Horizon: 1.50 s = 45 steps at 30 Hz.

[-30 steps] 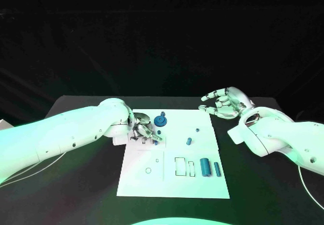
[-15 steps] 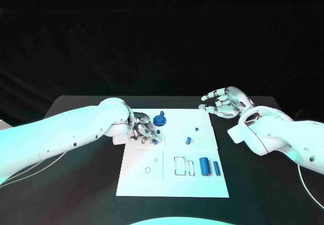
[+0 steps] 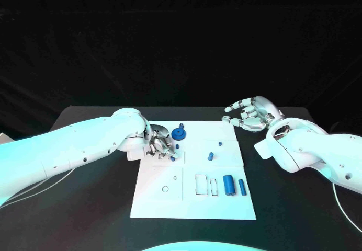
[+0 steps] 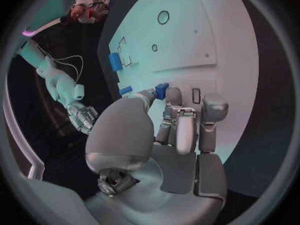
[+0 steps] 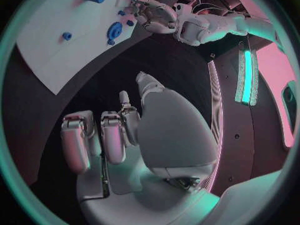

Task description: Assemble the parts on the task board

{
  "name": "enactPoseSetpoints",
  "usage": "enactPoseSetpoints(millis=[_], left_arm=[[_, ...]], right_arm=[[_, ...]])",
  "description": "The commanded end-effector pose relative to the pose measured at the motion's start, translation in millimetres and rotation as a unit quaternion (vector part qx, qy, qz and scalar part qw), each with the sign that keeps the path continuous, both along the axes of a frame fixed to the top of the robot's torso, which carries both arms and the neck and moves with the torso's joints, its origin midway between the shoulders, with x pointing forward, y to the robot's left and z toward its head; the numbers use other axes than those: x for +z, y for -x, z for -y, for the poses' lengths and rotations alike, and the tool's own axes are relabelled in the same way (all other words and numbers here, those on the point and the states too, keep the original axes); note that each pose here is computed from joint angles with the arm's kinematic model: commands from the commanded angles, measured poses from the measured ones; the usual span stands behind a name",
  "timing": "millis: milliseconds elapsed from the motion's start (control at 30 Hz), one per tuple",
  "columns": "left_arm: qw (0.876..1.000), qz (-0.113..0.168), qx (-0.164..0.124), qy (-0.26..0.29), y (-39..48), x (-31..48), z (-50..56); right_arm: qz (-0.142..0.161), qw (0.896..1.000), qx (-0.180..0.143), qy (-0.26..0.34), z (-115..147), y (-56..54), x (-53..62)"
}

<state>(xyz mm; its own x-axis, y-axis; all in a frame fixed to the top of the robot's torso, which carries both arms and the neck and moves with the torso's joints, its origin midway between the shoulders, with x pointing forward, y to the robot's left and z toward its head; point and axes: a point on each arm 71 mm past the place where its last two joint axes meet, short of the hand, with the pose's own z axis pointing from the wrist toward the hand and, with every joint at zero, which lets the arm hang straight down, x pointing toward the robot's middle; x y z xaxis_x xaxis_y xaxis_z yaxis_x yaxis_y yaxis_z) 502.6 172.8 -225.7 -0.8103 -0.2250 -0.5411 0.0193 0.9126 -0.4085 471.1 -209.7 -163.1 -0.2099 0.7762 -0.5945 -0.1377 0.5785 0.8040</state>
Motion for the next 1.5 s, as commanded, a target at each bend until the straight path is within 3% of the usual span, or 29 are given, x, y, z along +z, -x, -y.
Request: enactPoseSetpoints(millis=[33,533,767,933,1100,1233,1500], left_arm=[[1.000,-0.006,-0.004,0.002,1.3,0.0,2.1],[0.998,-0.013,0.045,0.051,2.9,2.9,-2.2],[0.996,-0.003,0.059,0.067,5.4,6.1,-5.8],[0.996,0.018,0.062,0.064,5.6,8.3,-8.0],[0.995,0.065,0.055,0.042,4.7,12.1,-9.0],[0.994,0.088,0.053,0.025,4.3,13.2,-9.9],[0.994,0.098,0.045,-0.003,4.6,10.6,-11.1]], right_arm=[[-0.001,1.000,0.010,0.004,-1.9,0.4,-0.3],[-0.002,1.000,0.009,0.004,-0.1,0.2,-1.1],[-0.003,1.000,0.008,0.004,1.5,0.3,-1.4],[-0.004,1.000,0.008,0.004,2.5,0.4,-1.6],[-0.005,1.000,0.008,0.004,3.4,0.5,-1.6],[-0.005,1.000,0.008,0.004,3.7,0.5,-1.7],[-0.005,1.000,0.009,0.005,3.5,0.6,-1.8]])
